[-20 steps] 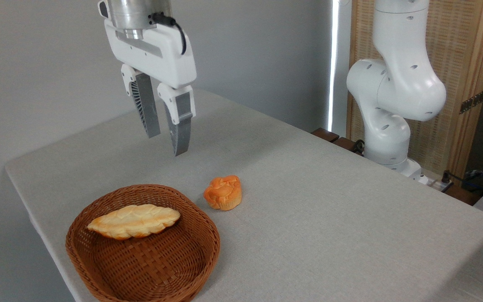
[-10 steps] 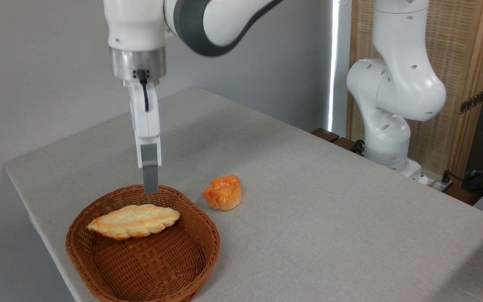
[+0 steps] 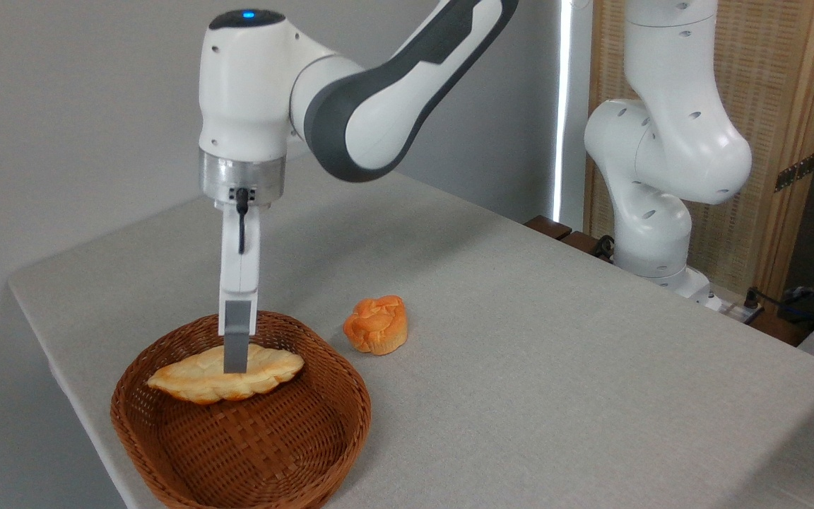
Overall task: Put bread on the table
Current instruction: 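Close the gripper on the golden loaf inside the basket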
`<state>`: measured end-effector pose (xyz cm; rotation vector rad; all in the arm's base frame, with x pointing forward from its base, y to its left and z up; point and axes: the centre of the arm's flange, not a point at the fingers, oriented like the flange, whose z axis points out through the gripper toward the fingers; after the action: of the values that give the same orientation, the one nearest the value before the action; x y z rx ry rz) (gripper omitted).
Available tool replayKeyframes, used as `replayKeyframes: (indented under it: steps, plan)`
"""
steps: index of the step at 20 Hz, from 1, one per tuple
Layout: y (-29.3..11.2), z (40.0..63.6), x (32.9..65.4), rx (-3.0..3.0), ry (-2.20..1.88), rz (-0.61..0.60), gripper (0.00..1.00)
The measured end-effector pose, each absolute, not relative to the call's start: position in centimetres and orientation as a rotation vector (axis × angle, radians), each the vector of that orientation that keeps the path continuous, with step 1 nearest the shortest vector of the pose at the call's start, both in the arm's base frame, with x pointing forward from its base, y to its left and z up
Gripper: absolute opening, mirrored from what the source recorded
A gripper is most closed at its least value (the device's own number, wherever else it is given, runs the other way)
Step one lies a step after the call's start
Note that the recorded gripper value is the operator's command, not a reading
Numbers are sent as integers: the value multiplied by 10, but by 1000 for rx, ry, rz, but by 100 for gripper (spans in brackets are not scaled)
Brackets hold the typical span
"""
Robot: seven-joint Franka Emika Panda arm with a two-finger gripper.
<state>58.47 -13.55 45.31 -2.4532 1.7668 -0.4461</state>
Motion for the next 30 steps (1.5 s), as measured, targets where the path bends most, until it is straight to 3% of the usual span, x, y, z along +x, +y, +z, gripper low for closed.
replayKeyframes:
  steps: [7,12,16,30]
  plan:
    - [-142,429,590,-2417,1836,-415,100]
    - [-144,424,593,-2384,1860,-432,60]
    - [-143,422,593,-2362,1884,-430,46]
    - [-143,422,593,-2359,1887,-430,46]
